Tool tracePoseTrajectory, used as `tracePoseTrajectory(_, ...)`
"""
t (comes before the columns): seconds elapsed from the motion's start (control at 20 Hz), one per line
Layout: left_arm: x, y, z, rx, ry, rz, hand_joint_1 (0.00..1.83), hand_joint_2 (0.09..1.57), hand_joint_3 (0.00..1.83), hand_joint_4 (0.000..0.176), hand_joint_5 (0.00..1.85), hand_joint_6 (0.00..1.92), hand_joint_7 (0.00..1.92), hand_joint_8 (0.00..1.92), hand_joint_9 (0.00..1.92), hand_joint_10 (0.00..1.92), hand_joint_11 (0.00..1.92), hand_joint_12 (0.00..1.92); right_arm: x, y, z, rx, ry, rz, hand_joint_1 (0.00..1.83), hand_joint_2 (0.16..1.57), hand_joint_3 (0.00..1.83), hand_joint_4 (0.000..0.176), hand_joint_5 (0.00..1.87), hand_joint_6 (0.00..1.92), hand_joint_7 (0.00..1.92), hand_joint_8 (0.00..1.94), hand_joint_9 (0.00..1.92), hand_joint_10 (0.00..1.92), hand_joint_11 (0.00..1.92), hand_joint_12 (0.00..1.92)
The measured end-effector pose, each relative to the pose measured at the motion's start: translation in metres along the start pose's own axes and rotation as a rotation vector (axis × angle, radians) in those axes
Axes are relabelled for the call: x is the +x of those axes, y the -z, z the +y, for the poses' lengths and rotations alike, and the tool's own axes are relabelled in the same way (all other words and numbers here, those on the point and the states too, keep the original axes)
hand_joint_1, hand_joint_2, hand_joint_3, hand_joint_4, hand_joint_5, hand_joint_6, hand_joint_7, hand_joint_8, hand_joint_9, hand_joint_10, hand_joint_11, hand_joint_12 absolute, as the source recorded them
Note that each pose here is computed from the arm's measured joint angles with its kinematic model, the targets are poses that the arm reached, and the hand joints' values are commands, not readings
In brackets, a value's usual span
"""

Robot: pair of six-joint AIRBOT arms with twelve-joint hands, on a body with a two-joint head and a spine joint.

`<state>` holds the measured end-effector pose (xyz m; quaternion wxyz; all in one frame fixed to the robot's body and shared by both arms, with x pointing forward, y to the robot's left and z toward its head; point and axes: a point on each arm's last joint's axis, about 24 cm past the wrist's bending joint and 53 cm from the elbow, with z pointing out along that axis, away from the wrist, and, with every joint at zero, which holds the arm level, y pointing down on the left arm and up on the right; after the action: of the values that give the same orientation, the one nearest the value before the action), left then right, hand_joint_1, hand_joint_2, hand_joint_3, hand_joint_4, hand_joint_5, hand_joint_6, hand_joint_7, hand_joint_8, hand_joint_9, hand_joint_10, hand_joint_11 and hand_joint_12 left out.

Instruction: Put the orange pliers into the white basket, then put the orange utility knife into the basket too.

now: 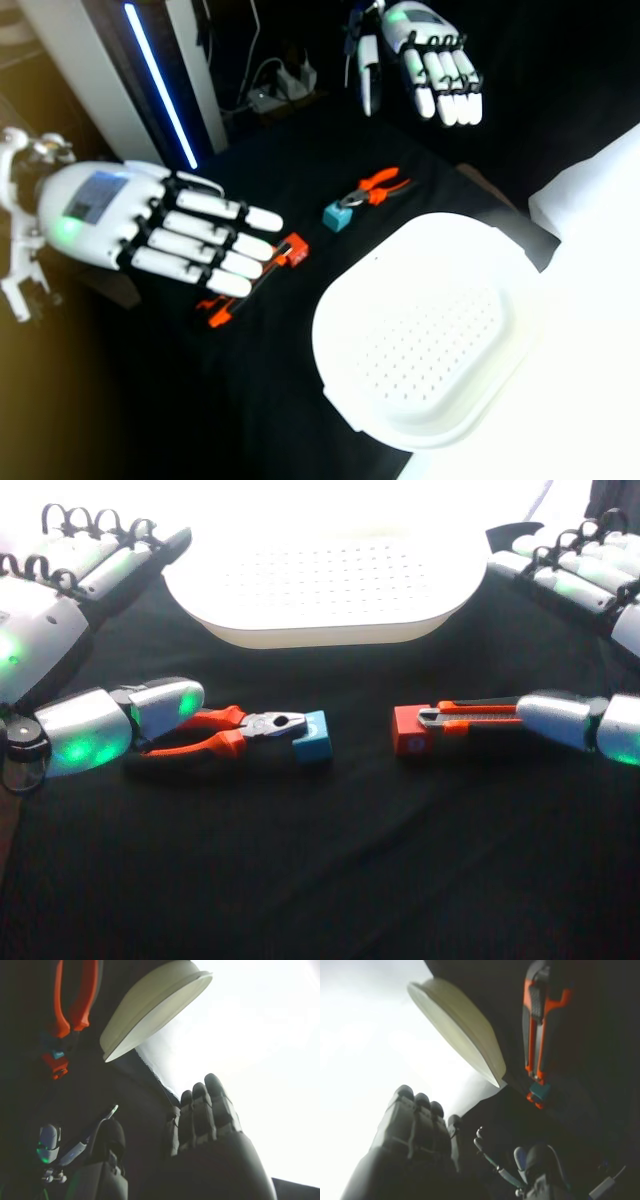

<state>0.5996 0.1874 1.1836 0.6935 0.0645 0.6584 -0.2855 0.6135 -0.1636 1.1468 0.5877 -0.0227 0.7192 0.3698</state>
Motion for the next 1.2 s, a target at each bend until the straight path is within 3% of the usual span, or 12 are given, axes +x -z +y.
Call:
tracePoseTrajectory(0.1, -0.001, 0.0, 0.002, -0.008, 0.005, -0.005, 0.22, 1.27, 0.01, 0.039, 0.0, 0.0, 0.0, 0.0, 0.0, 0.0, 0.04, 0.02, 0.001, 0.0, 0.001, -0.001, 0.0, 0.001, 0.21, 1.26, 0.01, 0.022, 0.0, 0.0, 0.0, 0.0, 0.0, 0.0, 0.0, 0.0)
tracePoseTrajectory(0.25, 0.011, -0.002, 0.001, -0.012, 0.046, 0.01, 0.16, 1.26, 0.0, 0.064, 0.0, 0.0, 0.0, 0.0, 0.0, 0.0, 0.01, 0.02, 0.002, 0.0, 0.001, -0.001, -0.006, 0.002, 0.23, 1.26, 0.01, 0.027, 0.0, 0.0, 0.0, 0.0, 0.0, 0.0, 0.0, 0.0)
tracePoseTrajectory(0.35, 0.025, -0.004, 0.0, -0.013, 0.062, 0.047, 0.24, 1.27, 0.0, 0.038, 0.0, 0.0, 0.01, 0.0, 0.03, 0.01, 0.01, 0.04, 0.001, 0.0, 0.001, 0.002, -0.009, 0.0, 0.19, 1.25, 0.0, 0.039, 0.0, 0.0, 0.0, 0.0, 0.0, 0.0, 0.0, 0.0)
tracePoseTrajectory(0.4, 0.032, -0.005, 0.004, -0.024, 0.077, 0.057, 0.25, 1.28, 0.0, 0.042, 0.0, 0.0, 0.05, 0.02, 0.08, 0.02, 0.0, 0.43, 0.001, 0.0, 0.0, 0.004, -0.01, 0.0, 0.16, 1.25, 0.0, 0.039, 0.0, 0.0, 0.0, 0.0, 0.0, 0.0, 0.0, 0.0)
tracePoseTrajectory(0.5, 0.052, -0.009, 0.015, -0.067, 0.119, 0.102, 0.34, 1.27, 0.0, 0.009, 0.09, 0.01, 0.18, 0.02, 0.16, 0.26, 0.0, 1.35, 0.001, 0.0, 0.0, 0.004, -0.01, 0.0, 0.12, 1.26, 0.0, 0.053, 0.0, 0.0, 0.0, 0.0, 0.0, 0.0, 0.0, 0.0)
tracePoseTrajectory(0.65, 0.086, -0.009, 0.026, -0.122, 0.162, 0.19, 0.51, 1.24, 0.0, 0.002, 0.17, 0.01, 0.28, 0.01, 0.01, 0.75, 0.0, 1.32, 0.001, 0.0, 0.0, 0.004, -0.011, 0.0, 0.08, 1.26, 0.0, 0.059, 0.0, 0.0, 0.0, 0.0, 0.0, 0.0, 0.0, 0.0)
tracePoseTrajectory(0.85, 0.12, -0.011, 0.031, -0.152, 0.191, 0.276, 0.66, 1.2, 0.0, 0.0, 0.31, 0.05, 0.35, 0.04, 0.0, 0.88, 0.0, 1.57, 0.001, 0.0, 0.0, 0.006, -0.014, 0.0, 0.11, 1.24, 0.0, 0.043, 0.0, 0.0, 0.0, 0.0, 0.0, 0.0, 0.0, 0.0)
tracePoseTrajectory(0.9, 0.123, -0.014, 0.034, -0.16, 0.19, 0.278, 0.78, 1.21, 0.0, 0.0, 0.3, 0.55, 0.39, 0.36, 0.01, 1.21, 0.0, 1.7, 0.001, 0.0, 0.0, 0.008, -0.015, -0.001, 0.09, 1.25, 0.0, 0.029, 0.0, 0.0, 0.0, 0.0, 0.0, 0.0, 0.0, 0.0)
tracePoseTrajectory(0.95, 0.126, -0.016, 0.037, -0.172, 0.197, 0.283, 0.87, 1.31, 0.0, 0.001, 0.52, 1.38, 0.32, 1.03, 0.08, 1.53, 0.0, 1.88, 0.001, 0.0, 0.0, 0.007, -0.014, -0.001, 0.09, 1.25, 0.0, 0.023, 0.0, 0.0, 0.0, 0.0, 0.0, 0.0, 0.0, 0.0)
tracePoseTrajectory(1.0, 0.127, -0.019, 0.037, -0.174, 0.196, 0.283, 1.0, 1.35, 0.02, 0.021, 0.5, 1.65, 0.52, 1.56, 0.28, 1.84, 0.31, 1.91, 0.001, 0.0, 0.0, 0.007, -0.015, -0.001, 0.09, 1.25, 0.0, 0.03, 0.0, 0.0, 0.0, 0.0, 0.0, 0.0, 0.0, 0.0)
tracePoseTrajectory(1.1, 0.124, -0.026, 0.039, -0.173, 0.191, 0.27, 0.93, 1.4, 0.04, 0.0, 0.49, 1.78, 0.7, 1.88, 0.82, 1.92, 0.89, 1.92, 0.001, 0.0, -0.001, 0.011, -0.019, -0.003, 0.09, 1.25, 0.0, 0.029, 0.0, 0.0, 0.0, 0.0, 0.0, 0.0, 0.0, 0.0)
tracePoseTrajectory(1.2, 0.124, -0.027, 0.04, -0.182, 0.197, 0.276, 0.91, 1.42, 0.06, 0.0, 0.46, 1.85, 0.88, 1.92, 1.1, 1.92, 1.21, 1.92, 0.001, 0.0, -0.001, 0.012, -0.019, -0.003, 0.13, 1.26, 0.0, 0.031, 0.0, 0.0, 0.0, 0.0, 0.0, 0.0, 0.0, 0.0)
